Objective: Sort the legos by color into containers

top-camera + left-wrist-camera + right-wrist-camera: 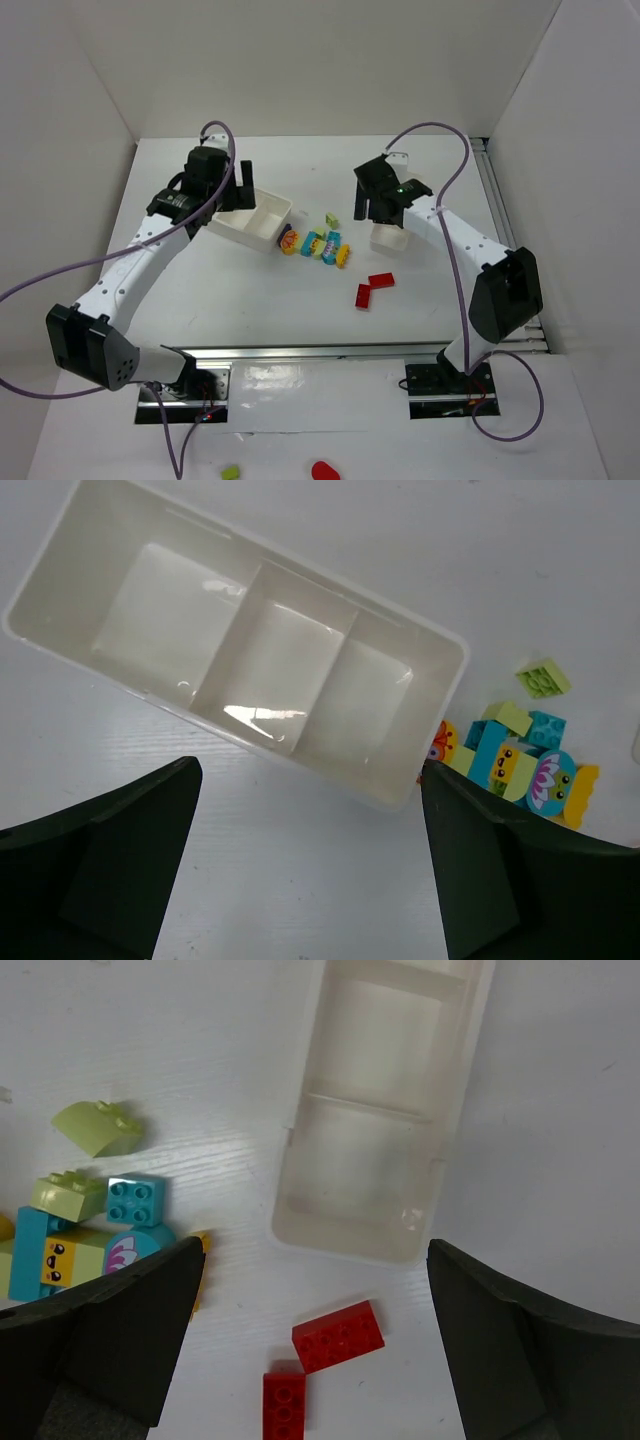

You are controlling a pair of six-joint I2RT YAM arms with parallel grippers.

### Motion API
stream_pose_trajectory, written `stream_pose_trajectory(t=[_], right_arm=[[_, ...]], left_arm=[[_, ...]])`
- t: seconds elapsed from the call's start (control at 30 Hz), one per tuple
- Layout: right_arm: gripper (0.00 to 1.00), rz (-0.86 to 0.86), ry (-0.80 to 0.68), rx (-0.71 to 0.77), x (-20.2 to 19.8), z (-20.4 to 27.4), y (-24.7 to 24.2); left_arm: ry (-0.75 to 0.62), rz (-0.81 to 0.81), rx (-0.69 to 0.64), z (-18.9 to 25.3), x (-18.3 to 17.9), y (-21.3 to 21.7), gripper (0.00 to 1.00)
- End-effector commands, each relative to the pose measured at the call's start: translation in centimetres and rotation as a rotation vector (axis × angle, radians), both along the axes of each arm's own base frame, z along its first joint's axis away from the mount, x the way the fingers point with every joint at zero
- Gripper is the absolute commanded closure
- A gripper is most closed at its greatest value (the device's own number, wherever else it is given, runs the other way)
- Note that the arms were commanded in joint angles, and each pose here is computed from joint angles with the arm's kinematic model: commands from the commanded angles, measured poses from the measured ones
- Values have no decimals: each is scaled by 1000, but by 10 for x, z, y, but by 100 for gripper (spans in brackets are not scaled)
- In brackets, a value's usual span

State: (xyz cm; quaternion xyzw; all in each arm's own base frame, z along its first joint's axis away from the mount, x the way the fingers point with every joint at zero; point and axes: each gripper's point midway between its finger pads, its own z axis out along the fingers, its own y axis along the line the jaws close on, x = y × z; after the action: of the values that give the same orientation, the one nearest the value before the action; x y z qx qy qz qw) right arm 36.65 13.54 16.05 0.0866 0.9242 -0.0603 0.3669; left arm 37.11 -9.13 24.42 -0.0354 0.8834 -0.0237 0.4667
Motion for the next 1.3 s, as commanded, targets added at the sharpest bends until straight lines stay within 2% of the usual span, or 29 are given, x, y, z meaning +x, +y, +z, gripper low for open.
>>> stream_pose_trajectory(t=[0.0,0.23,0.4,0.47,0.57,0.7,0.77,1.0,1.1,1.17,1.27], right_arm=[[0,8,-79,44,3,12,14],[0,47,-107,65,5,17,24],[0,182,-142,78,3,23,53],[0,245,-177,37,7,29,67],[0,344,-143,7,13,17,90],[12,454,-148,24,33,11,121],[19,516,-103,18,38,-10,134],[19,519,-46,14,69,-50,141],[23,518,-9,24,74,-67,138],[31,508,5,29,78,-74,132],[31,499,27,37,79,-86,129]], left_arm=[[-11,-56,-88,20,5,-21,0],[-25,-14,-43,22,12,-15,0],[-23,-22,-48,24,9,-15,8],[-16,-3,-47,23,7,-12,9],[-23,25,-42,26,5,-7,9],[-13,31,-47,25,-2,-5,11],[-10,24,-52,25,-2,-6,11],[18,32,-42,20,-4,-2,11],[18,27,-35,20,-4,-2,11],[28,37,-31,16,-2,1,11],[30,37,-30,16,0,0,11]])
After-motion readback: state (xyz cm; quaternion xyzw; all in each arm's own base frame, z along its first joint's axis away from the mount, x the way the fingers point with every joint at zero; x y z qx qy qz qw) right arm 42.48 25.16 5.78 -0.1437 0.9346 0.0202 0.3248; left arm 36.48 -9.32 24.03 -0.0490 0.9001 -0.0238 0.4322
